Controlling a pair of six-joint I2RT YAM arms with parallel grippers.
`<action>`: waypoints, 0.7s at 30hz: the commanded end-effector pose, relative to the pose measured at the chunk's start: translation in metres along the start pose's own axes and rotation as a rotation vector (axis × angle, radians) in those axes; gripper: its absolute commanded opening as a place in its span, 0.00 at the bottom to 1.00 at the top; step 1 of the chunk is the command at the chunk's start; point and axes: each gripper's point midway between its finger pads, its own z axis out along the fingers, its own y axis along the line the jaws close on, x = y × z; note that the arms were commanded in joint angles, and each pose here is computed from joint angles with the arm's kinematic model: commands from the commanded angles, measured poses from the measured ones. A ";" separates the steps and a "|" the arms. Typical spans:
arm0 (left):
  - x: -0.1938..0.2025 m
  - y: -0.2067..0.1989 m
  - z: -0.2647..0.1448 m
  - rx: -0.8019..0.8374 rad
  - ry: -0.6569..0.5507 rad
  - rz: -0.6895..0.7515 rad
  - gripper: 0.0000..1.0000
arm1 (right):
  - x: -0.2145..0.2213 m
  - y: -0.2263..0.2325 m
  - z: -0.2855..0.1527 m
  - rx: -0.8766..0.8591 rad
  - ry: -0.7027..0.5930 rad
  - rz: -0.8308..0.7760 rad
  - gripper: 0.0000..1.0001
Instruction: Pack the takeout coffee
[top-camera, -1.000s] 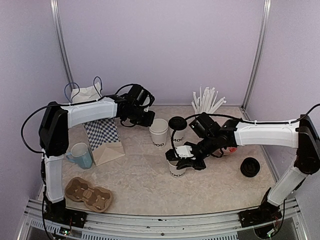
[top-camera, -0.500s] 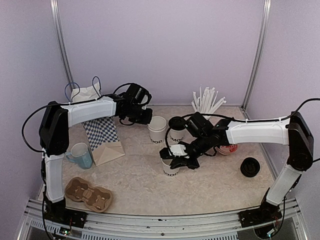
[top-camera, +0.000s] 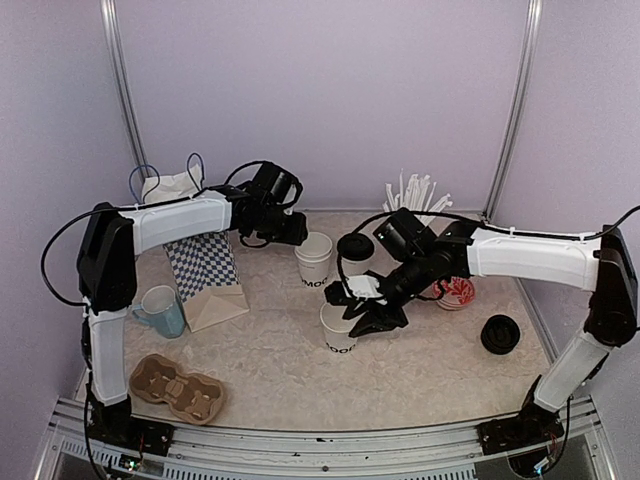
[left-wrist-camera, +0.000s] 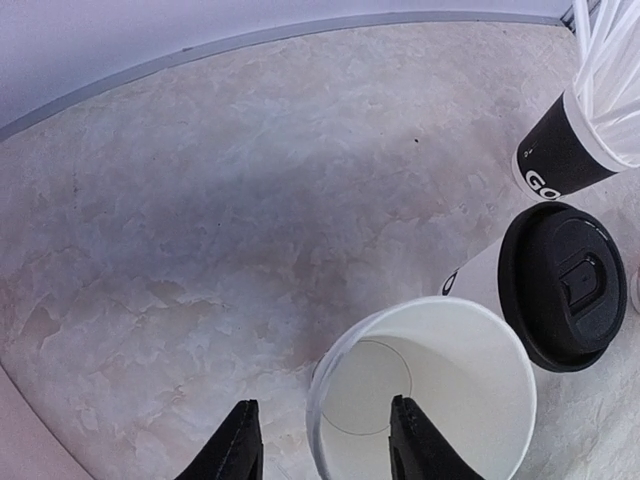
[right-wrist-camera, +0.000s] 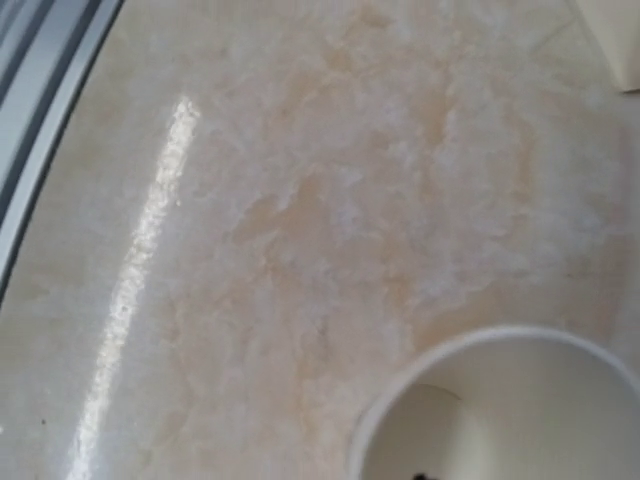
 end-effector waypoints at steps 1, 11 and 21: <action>-0.045 -0.027 -0.057 0.020 -0.150 0.059 0.45 | 0.006 -0.015 -0.049 0.101 0.010 0.077 0.39; -0.030 -0.110 -0.147 0.058 -0.351 0.390 0.61 | 0.170 -0.029 -0.141 0.404 0.247 0.553 0.35; -0.016 -0.098 -0.152 0.068 -0.351 0.385 0.62 | 0.262 0.047 -0.173 0.469 0.491 0.792 0.24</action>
